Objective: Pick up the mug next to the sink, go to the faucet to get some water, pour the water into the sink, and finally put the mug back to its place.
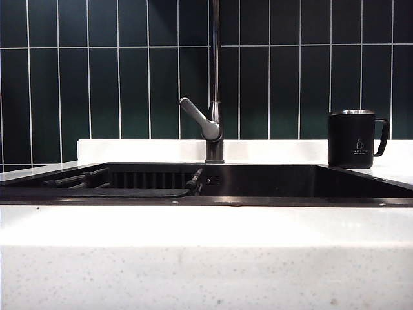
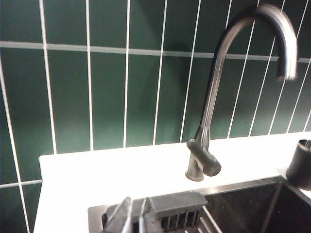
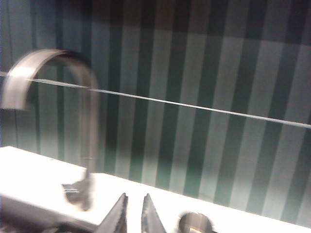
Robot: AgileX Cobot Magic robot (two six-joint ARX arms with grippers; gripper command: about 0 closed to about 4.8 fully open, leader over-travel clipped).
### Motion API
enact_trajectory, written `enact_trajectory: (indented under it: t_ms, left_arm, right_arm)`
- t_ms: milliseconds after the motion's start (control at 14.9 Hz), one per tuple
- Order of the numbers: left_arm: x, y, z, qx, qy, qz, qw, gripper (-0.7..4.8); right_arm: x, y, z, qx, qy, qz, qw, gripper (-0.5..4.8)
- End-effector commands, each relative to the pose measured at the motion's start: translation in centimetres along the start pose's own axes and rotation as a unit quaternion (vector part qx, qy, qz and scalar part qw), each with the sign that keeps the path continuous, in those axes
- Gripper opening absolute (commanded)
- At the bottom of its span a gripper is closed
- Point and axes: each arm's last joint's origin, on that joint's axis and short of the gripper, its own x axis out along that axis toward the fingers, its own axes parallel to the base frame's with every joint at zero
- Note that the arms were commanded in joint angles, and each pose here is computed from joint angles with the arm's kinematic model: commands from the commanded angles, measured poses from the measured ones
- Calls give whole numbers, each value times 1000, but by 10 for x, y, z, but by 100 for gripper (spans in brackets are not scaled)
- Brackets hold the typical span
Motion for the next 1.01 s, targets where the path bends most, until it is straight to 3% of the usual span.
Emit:
enact_trajectory:
  t_ms: [67, 201, 604, 1007]
  left_arm:
    - [4, -2, 9, 19, -45, -37, 998, 27]
    - [3, -2, 14, 22, -71, -39, 996, 27]
    - [32, 4, 6, -4, -29, -54, 998, 30]
    - [62, 3, 3, -11, -11, -65, 998, 39]
  right_arm:
    - [11, -2, 8, -1, -9, 18, 1000, 45]
    - [17, -5, 3, 1, 3, -1, 1000, 45]
    - [41, -12, -15, 12, 35, -37, 999, 46]
    - [50, -16, -20, 16, 56, -74, 996, 86]
